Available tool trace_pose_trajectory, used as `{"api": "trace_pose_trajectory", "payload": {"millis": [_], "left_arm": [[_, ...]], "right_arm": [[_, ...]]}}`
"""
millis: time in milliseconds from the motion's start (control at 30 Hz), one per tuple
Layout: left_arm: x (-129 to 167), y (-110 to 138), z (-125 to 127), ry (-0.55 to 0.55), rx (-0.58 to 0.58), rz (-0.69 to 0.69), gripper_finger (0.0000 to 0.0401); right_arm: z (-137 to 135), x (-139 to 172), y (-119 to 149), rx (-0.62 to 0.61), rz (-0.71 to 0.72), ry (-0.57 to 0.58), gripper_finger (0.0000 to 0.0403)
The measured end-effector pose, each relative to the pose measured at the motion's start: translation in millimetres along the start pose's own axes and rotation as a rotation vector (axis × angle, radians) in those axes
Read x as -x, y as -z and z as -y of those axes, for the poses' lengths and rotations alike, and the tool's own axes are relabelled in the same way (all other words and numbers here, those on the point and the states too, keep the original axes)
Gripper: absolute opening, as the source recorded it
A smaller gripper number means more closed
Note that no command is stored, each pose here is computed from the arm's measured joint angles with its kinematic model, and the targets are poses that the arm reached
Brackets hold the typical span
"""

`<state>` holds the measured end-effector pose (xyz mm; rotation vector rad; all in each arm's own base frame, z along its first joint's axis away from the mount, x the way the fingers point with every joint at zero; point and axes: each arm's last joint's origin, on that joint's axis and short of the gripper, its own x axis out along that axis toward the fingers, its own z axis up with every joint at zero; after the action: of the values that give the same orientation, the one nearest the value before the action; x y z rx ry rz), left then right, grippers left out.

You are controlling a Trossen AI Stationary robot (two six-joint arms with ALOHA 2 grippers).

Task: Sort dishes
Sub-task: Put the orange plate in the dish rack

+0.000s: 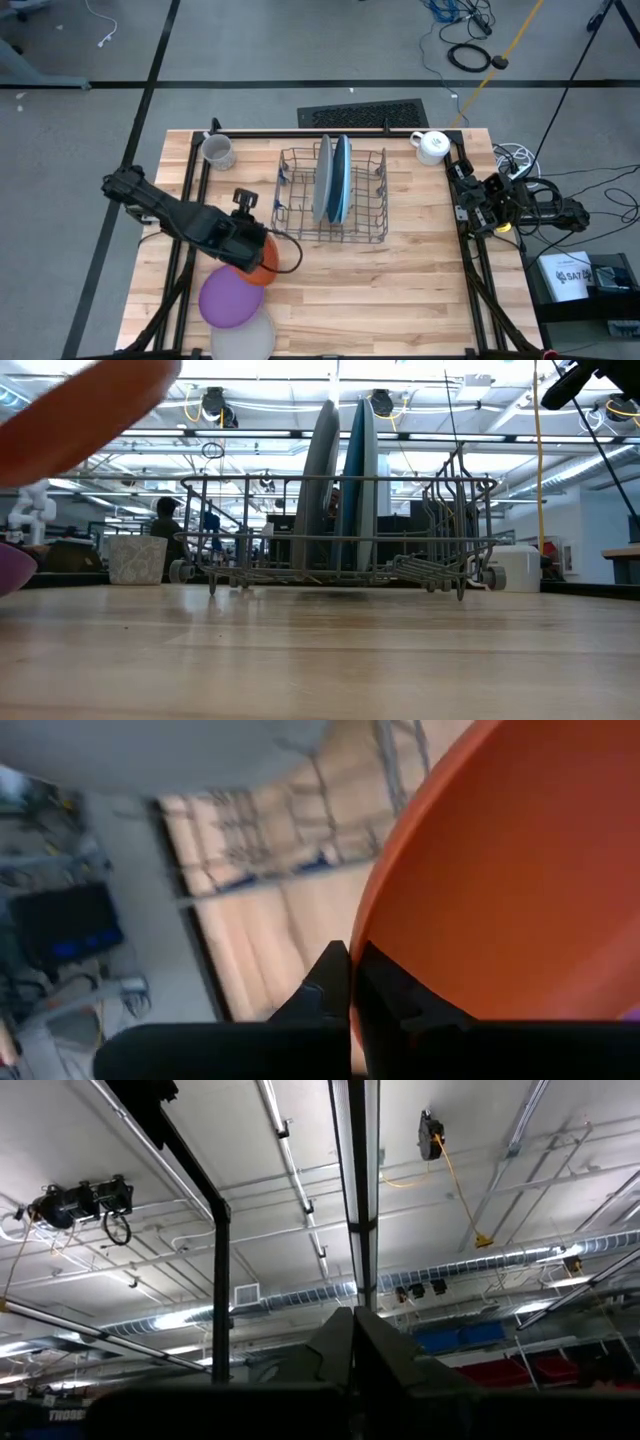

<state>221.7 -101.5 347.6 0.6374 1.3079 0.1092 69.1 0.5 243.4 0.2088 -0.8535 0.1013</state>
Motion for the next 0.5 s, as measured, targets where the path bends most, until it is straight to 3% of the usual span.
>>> {"api": "trace_pose_trajectory", "payload": {"millis": [233, 367, 500], "left_arm": [[55, 4, -27, -0.14, 0.067, 0.295, 0.0], [85, 10, -50, -0.151, 0.191, 0.55, 0.0], [108, 23, -70, -0.163, 0.241, 0.758, 0.0]], "right_arm": [[0, 0, -1, 0.02, 0.012, -0.003, 0.0009], [-1, 0, -2, 0.021, 0.023, -0.006, 0.0009], [0, 0, -2, 0.021, 0.022, -0.005, 0.0009]]}}
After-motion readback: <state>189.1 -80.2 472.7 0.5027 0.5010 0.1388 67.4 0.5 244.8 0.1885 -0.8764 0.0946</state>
